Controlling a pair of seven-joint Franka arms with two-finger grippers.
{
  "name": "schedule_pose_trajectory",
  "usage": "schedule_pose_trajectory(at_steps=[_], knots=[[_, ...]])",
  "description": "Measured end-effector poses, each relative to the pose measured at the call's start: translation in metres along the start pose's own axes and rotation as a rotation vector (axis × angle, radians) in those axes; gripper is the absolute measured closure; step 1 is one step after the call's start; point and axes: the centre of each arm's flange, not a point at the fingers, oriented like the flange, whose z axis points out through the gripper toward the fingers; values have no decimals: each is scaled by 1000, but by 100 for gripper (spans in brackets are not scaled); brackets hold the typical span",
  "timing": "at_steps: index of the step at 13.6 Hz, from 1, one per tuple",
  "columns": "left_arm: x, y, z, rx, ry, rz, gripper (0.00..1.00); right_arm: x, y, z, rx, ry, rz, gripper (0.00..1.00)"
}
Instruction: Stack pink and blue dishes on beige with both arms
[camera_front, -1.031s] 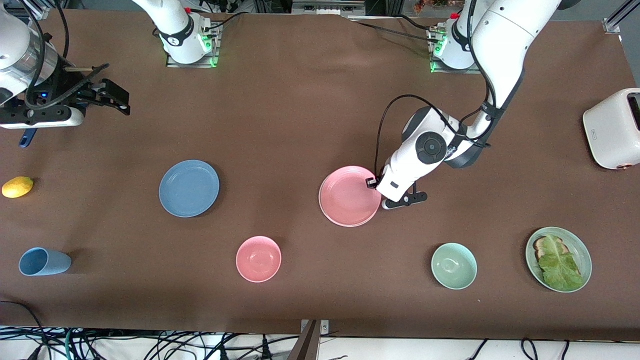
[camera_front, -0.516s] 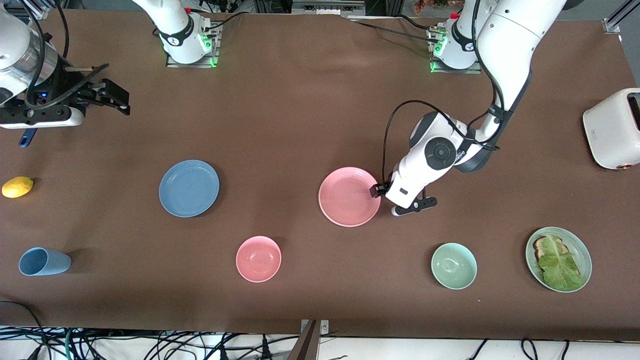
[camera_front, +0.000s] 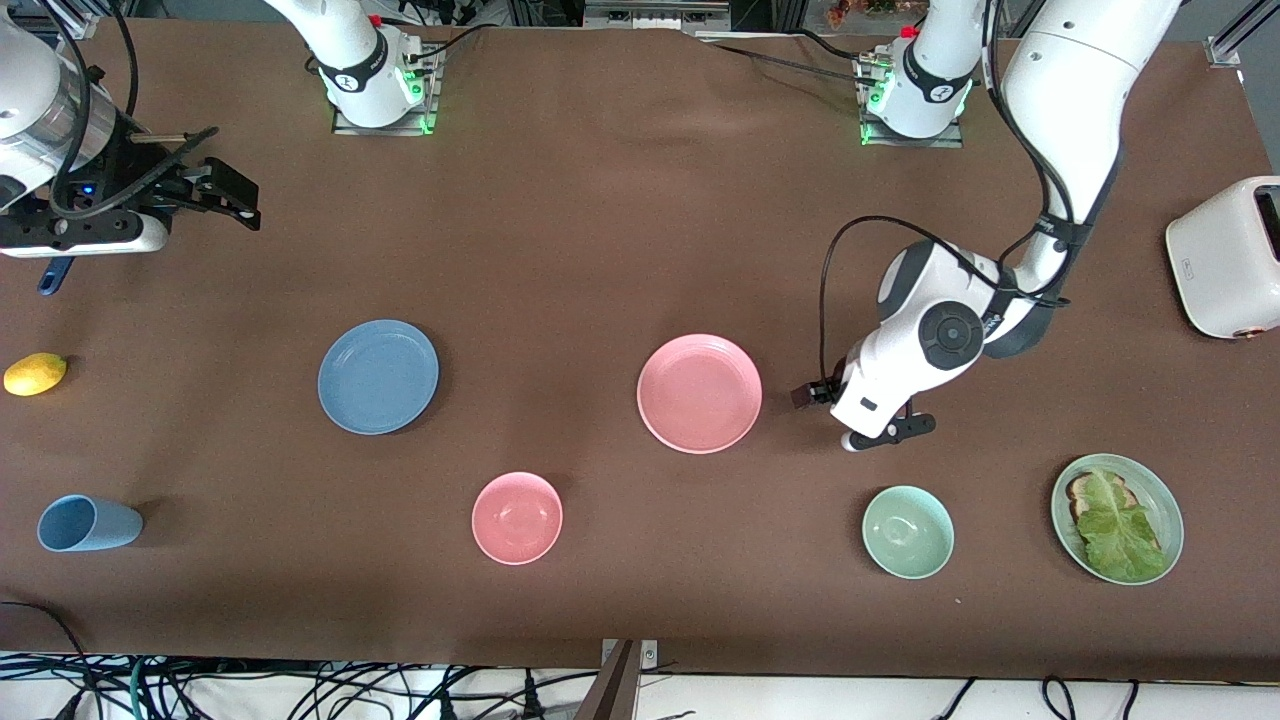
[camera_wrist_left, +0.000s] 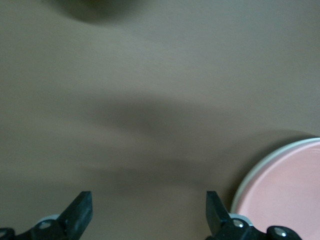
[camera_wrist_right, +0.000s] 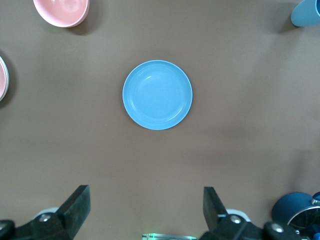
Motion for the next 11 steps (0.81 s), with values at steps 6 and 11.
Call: schedule_pose_trajectory(at_steps=[6, 11], knots=[[32, -109, -50, 46, -81, 106, 0, 0, 0, 0, 0, 0, 0, 0], [39, -180, -92, 57, -113, 144, 0, 0, 0, 0, 0, 1, 1, 0]])
